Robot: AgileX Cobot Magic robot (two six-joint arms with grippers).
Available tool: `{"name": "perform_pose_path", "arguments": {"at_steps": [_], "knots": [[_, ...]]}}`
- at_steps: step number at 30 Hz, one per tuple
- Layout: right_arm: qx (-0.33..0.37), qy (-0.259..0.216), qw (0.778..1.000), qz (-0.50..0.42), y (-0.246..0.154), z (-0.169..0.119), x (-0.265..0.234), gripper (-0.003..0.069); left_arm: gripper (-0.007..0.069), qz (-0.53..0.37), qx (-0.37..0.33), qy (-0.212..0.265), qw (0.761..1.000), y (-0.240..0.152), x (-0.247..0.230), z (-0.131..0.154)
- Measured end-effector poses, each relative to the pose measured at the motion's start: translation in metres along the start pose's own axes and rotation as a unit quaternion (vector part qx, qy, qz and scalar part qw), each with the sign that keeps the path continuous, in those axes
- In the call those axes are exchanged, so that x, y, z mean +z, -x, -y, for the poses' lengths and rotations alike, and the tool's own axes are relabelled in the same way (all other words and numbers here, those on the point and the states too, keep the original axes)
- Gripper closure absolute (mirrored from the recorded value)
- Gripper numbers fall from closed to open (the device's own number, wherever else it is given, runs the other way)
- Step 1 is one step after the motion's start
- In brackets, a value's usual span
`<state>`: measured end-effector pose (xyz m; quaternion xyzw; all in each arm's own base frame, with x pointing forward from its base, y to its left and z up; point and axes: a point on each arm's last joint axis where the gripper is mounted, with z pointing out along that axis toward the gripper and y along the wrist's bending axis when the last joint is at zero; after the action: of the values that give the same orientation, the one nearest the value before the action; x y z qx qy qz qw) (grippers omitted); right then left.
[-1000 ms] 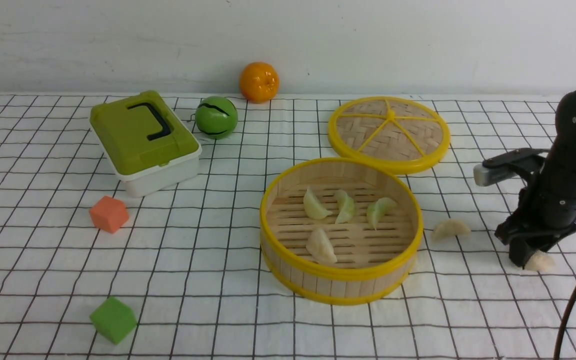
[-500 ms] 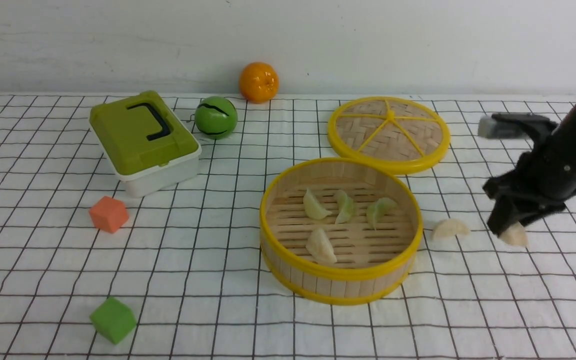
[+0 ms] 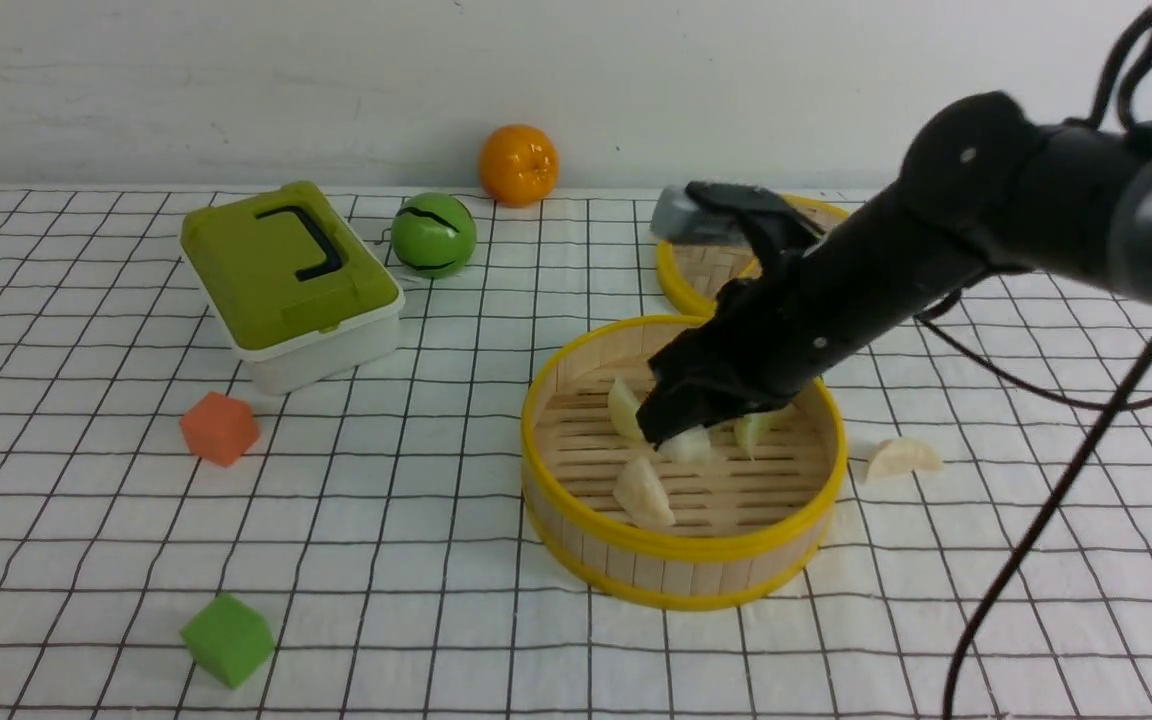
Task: Put the dumplings into the steamer on the table with the white tablecloth.
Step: 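Place the dumpling in the bamboo steamer basket with the right gripper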
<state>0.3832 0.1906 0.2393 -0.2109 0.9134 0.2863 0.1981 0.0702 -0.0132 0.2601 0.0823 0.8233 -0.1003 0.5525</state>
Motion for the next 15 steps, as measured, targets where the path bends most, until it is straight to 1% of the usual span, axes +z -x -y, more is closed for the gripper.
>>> {"name": "perform_pose_path", "arguments": {"at_steps": [1, 5, 15], "knots": [[0.002, -0.004, 1.0, -0.008, -0.003, 0.004, 0.012, 0.0464, 0.0629, 0.0, 0.0, 0.0, 1.0, 0.0, 0.0, 0.0], [0.014, -0.017, 1.0, -0.021, -0.008, 0.016, 0.03, 0.0464, 0.0627, 0.0, 0.0, 0.0, 1.0, 0.0, 0.0, 0.0], [0.014, -0.02, 0.999, -0.021, -0.008, 0.017, 0.031, 0.0464, 0.0624, 0.0, 0.0, 0.0, 1.0, 0.0, 0.0, 0.0]]}}
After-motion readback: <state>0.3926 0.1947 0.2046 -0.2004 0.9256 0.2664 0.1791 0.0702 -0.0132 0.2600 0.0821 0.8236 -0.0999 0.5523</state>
